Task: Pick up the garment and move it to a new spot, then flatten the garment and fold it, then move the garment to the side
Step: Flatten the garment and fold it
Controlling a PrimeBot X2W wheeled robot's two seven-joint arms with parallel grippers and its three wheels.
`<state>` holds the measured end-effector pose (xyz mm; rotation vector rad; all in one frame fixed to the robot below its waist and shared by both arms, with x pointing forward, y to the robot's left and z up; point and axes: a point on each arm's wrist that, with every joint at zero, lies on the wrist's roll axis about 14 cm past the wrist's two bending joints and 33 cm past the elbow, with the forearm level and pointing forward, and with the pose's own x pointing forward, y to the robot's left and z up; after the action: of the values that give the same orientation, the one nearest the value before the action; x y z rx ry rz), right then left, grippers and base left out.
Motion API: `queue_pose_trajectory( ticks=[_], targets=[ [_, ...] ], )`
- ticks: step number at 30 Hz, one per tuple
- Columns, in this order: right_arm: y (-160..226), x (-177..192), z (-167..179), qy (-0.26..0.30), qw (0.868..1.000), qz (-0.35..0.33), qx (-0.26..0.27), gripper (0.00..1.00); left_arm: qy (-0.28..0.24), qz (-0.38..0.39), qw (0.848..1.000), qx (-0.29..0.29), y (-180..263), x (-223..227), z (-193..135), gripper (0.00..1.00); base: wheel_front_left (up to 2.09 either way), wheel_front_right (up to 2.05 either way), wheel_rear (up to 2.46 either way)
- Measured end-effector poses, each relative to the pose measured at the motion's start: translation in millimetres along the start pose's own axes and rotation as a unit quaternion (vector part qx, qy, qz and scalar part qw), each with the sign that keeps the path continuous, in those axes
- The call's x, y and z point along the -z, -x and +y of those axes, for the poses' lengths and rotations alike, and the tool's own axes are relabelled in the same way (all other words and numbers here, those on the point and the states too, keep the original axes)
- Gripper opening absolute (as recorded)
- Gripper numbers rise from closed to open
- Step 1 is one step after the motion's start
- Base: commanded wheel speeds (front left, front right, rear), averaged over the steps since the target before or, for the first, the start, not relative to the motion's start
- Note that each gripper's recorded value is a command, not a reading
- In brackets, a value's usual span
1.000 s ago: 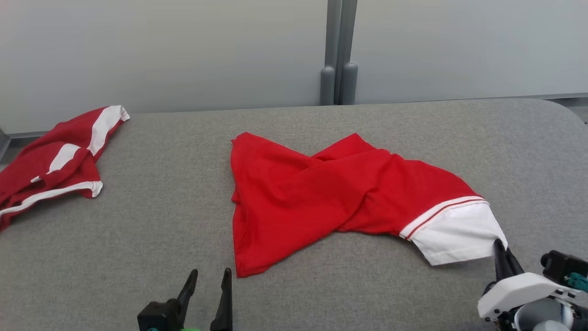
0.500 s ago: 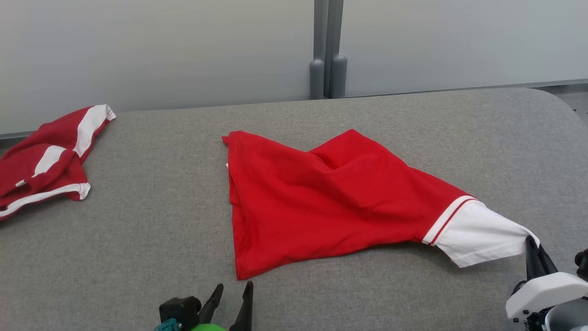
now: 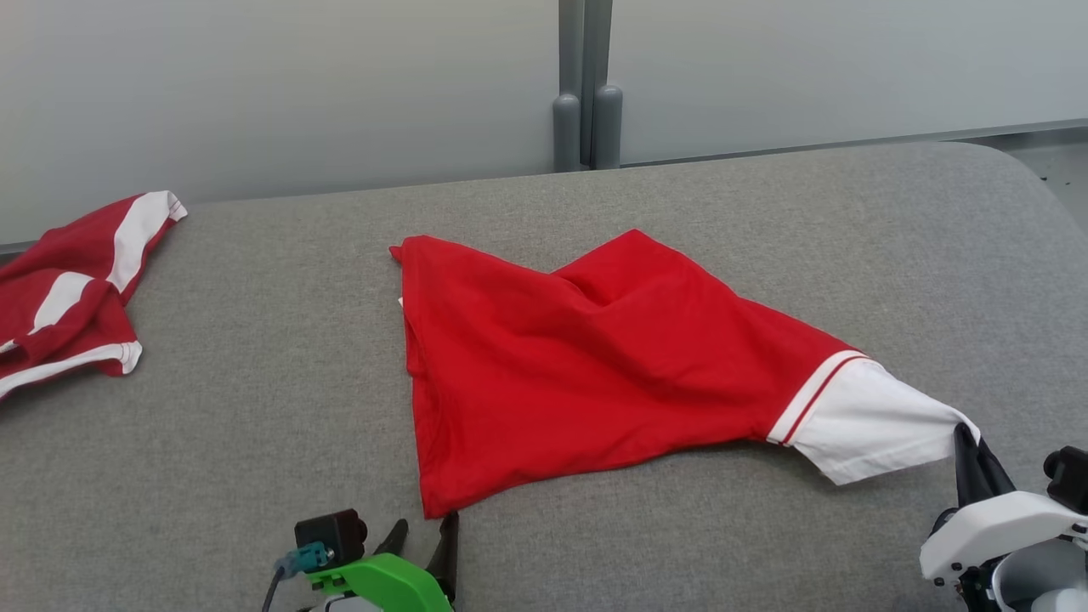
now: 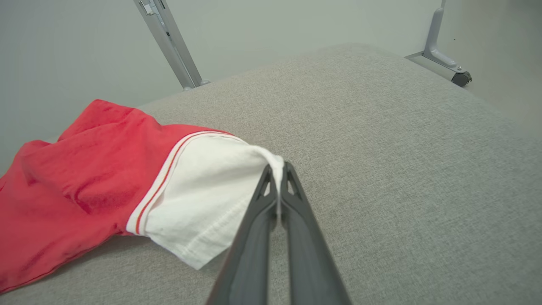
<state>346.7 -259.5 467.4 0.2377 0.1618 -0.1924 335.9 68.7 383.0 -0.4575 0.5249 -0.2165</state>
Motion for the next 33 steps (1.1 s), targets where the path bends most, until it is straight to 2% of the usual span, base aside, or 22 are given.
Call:
queue_pose_trajectory(
  ticks=[7,9,11,13,16,23,28,33],
  targets=[
    [0.1,0.7,-1.0,0.006,1.000,0.000,0.002,0.00,-0.023,0.022,0.999,-0.010,-15.2,0.5,0.1,1.00,0.00,0.00,0.00],
    [0.2,1.0,-1.3,0.007,1.000,0.001,0.002,0.00,-0.030,0.026,0.999,-0.010,-16.6,1.3,-0.4,0.79,0.00,0.00,0.00],
    [0.3,1.0,-1.6,0.008,1.000,0.001,0.003,0.00,-0.043,0.035,0.998,-0.013,-19.0,3.6,-0.7,0.48,0.00,0.00,0.00],
    [0.0,0.8,-1.6,0.008,1.000,0.001,0.003,0.00,-0.050,0.042,0.998,-0.015,-20.9,4.9,-0.6,0.34,0.00,0.00,0.00],
    [-0.4,-0.2,-1.0,0.008,1.000,-0.001,0.002,0.00,-0.056,0.048,0.997,-0.010,-22.4,7.0,-3.5,0.00,0.00,0.00,0.00],
    [-2.7,-6.9,5.3,0.004,1.000,-0.016,-0.007,0.00,-0.049,0.026,0.998,0.010,-22.9,-0.2,-17.5,0.00,0.00,0.00,0.00],
    [-3.9,-17.1,14.6,0.002,0.999,-0.036,-0.021,0.00,-0.037,-0.035,0.999,0.016,-20.7,-27.7,-21.6,0.00,0.00,0.00,0.00],
    [-6.3,-51.9,33.2,-0.005,0.994,-0.094,-0.048,0.00,-0.033,-0.117,0.992,0.030,-12.5,-72.4,-25.8,0.00,0.00,0.00,0.00]
  ],
)
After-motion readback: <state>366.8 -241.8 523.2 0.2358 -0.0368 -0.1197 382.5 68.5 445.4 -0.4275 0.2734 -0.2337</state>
